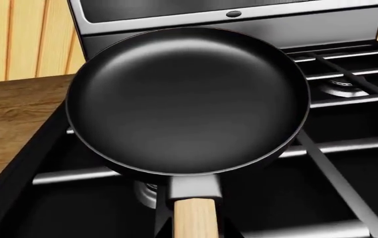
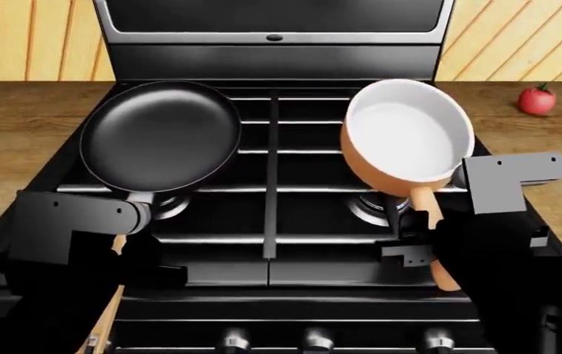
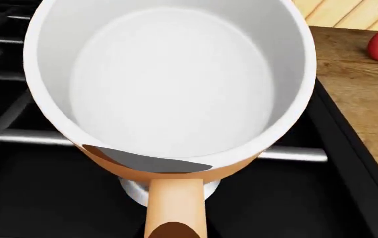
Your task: Place both pans onto different burners. Then place the tomato and the sushi on different pans.
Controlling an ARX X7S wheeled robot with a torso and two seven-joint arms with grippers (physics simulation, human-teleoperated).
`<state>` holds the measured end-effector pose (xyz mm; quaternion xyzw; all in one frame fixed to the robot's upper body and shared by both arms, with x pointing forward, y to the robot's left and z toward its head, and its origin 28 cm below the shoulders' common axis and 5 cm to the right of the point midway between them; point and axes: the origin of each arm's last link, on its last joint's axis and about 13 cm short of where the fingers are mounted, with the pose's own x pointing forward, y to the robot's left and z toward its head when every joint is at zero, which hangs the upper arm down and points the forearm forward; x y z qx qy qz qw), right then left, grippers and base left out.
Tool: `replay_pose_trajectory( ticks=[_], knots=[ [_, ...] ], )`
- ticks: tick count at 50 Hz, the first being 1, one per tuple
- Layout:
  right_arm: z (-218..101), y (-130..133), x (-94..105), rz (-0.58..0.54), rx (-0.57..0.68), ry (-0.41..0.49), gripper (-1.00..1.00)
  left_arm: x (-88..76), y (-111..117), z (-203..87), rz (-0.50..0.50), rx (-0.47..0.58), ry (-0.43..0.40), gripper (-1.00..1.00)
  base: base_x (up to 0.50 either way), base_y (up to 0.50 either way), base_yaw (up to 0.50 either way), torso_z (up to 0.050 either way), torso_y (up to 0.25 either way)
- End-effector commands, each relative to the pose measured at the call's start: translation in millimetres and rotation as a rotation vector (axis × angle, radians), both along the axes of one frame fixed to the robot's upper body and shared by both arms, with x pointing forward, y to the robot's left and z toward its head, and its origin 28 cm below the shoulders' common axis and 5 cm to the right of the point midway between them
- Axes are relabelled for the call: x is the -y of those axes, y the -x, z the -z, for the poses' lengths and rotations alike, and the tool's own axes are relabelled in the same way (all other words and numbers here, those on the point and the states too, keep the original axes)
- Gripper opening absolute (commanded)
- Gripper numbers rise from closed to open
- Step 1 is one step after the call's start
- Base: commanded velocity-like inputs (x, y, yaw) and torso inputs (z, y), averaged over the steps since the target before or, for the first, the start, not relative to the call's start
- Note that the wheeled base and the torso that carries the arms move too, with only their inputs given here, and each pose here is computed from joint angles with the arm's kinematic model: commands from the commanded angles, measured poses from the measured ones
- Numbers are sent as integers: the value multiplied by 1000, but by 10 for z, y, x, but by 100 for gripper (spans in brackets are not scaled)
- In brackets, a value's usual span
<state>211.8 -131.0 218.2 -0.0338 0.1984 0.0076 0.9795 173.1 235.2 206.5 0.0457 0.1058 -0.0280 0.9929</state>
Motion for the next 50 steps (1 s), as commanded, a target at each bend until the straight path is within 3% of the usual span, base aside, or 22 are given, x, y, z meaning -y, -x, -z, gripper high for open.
replay_pose_trajectory(
  ticks=[1,14,47,48,50],
  knots=[
    [-101,-181,84,51,13,51,-100,-23,-49,-105,-66,74,7,-100,0,0,0,0,0],
    [-74,-317,100,58,-33,65,-100,-30,-61,-92,-63,64,14,-100,0,0,0,2,5],
    [-35,-214,119,38,-51,73,-100,-39,-51,-78,-70,61,16,-100,0,0,0,2,4],
    [-33,-217,114,34,-52,73,100,-42,-50,-76,-71,61,16,-100,0,0,0,0,12],
    [-31,-221,108,30,-54,73,100,-45,-50,-75,-72,61,17,-100,0,0,0,0,0]
  ],
)
